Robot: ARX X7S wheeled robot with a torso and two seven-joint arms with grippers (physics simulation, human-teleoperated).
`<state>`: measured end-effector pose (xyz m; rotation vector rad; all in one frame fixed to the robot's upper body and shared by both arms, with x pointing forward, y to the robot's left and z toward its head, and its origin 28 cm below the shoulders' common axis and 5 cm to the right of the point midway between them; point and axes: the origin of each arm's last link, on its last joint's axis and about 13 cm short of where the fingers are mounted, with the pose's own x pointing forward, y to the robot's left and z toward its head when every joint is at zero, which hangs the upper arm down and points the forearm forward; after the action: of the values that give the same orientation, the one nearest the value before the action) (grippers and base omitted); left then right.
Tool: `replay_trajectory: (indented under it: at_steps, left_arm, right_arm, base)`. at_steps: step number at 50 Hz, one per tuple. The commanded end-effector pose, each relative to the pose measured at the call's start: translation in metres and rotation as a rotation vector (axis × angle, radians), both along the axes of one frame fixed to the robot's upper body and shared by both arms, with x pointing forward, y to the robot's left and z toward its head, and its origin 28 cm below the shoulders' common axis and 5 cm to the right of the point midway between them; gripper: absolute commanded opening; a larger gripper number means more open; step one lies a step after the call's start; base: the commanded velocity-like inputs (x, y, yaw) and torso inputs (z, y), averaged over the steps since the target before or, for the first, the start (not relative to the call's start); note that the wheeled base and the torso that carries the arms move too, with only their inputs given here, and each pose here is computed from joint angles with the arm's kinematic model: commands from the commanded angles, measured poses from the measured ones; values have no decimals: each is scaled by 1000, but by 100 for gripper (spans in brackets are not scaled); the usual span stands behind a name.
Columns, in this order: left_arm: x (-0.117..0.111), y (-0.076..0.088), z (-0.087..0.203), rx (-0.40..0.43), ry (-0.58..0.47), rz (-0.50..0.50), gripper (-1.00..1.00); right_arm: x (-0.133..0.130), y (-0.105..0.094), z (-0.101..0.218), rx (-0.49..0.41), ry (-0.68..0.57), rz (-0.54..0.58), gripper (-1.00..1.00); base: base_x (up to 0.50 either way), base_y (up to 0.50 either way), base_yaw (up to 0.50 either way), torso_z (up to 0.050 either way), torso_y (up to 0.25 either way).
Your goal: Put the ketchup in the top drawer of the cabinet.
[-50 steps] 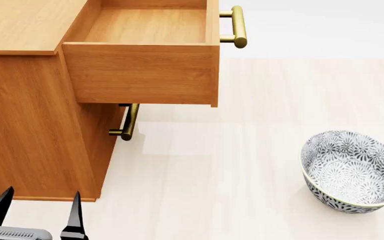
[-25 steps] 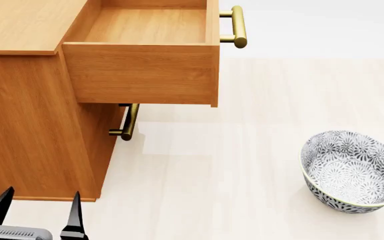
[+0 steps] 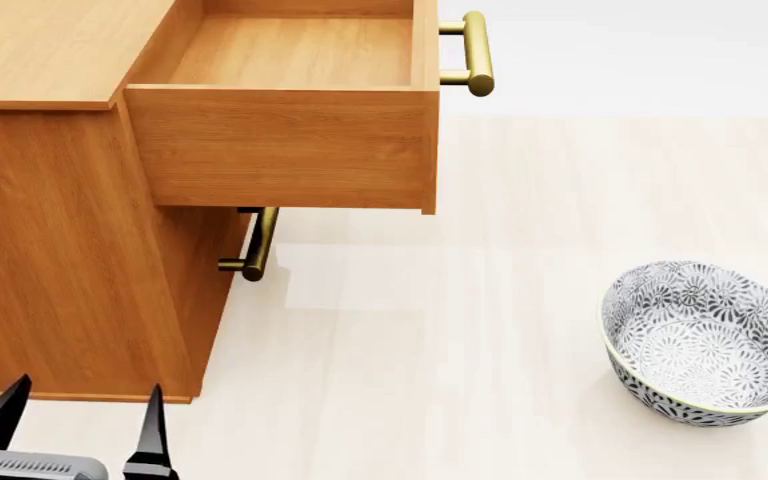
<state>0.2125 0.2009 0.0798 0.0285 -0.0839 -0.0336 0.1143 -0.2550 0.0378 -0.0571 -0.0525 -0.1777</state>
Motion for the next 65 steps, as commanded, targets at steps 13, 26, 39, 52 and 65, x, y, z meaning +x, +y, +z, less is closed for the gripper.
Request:
replay_trajectory:
  at_steps: [13, 26, 39, 52, 65]
  left_arm:
    - [1, 0, -2, -2, 4, 1, 100]
    - [1, 0, -1, -3, 5, -1, 100]
    - [1, 0, -2, -3, 8, 2, 100]
    - [1, 0, -3, -8, 9, -1, 100]
    - [1, 0, -3, -7, 9, -2, 100]
  right_arm:
    - [3, 2, -10, 17, 45, -5, 100]
    - [5, 0, -13, 22, 55, -17, 100]
    - [11, -1, -18, 30, 61, -28, 100]
    - [11, 0, -19, 30, 53, -22, -100]
    - [12, 3, -9, 20, 31, -21, -100]
  base:
    - [0, 0, 0, 0, 0]
    - [0, 0, 0, 0, 0]
    - [0, 0, 0, 0, 0]
    - [0, 0, 0, 0, 0]
    - [0, 0, 0, 0, 0]
